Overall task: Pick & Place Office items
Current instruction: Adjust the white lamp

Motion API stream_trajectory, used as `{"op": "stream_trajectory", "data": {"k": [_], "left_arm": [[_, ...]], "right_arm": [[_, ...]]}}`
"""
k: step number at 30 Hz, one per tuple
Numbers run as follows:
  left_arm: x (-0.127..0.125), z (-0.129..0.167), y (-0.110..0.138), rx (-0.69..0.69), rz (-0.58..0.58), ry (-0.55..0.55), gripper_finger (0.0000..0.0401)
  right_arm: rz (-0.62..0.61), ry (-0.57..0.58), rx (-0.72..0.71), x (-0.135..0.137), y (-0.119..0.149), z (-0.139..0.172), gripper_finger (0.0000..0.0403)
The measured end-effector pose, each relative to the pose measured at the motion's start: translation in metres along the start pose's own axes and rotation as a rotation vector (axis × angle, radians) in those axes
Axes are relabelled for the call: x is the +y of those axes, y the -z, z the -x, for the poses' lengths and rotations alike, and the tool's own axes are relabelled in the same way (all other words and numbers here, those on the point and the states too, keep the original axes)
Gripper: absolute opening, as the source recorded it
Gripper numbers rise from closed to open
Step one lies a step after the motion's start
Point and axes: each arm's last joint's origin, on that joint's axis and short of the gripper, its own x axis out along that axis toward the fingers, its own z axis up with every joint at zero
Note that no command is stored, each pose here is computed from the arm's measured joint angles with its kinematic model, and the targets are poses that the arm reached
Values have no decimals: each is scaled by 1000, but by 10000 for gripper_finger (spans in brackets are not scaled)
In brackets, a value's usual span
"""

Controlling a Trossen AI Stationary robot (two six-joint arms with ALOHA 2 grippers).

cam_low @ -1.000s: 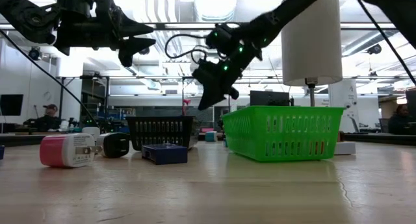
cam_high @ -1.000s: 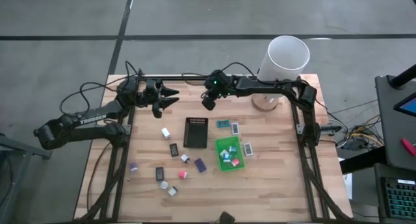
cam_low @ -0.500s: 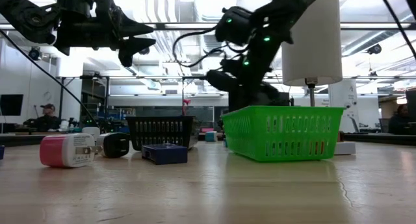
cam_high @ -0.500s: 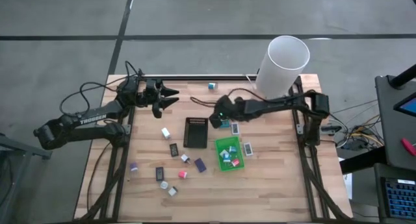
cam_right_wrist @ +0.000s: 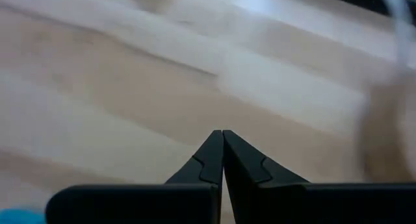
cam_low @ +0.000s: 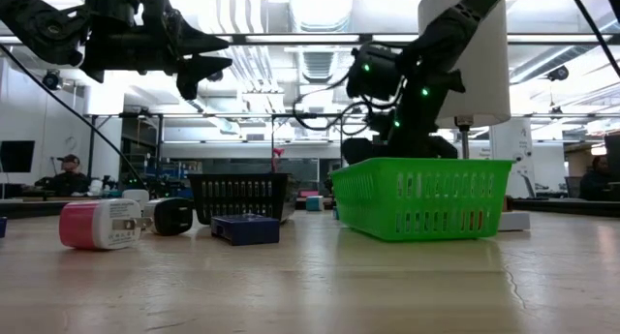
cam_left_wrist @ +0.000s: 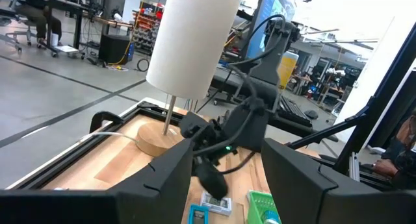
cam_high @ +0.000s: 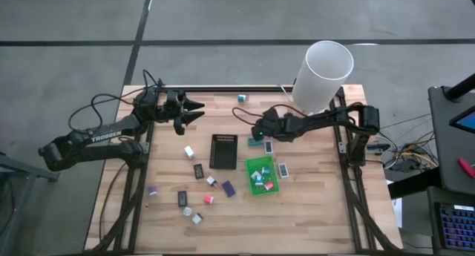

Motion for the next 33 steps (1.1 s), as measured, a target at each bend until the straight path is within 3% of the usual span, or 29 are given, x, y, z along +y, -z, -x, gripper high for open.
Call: {"op": "stream_trajectory", "data": {"k": [9,15,25,33], "left_arm": [[0,0,0,0,0,0,190],[0,0,0,0,0,0,190],[0,0,0,0,0,-1,190],[0,0,0,0,0,0,190]], "right_arm": [[-60,89,75,-21,-2,-19,8],[-94,71,180,-39,-17,-36,8],[-146,101,192,-55,-33,-47,8],[-161,202,284,-74,-32,-55,8]]}}
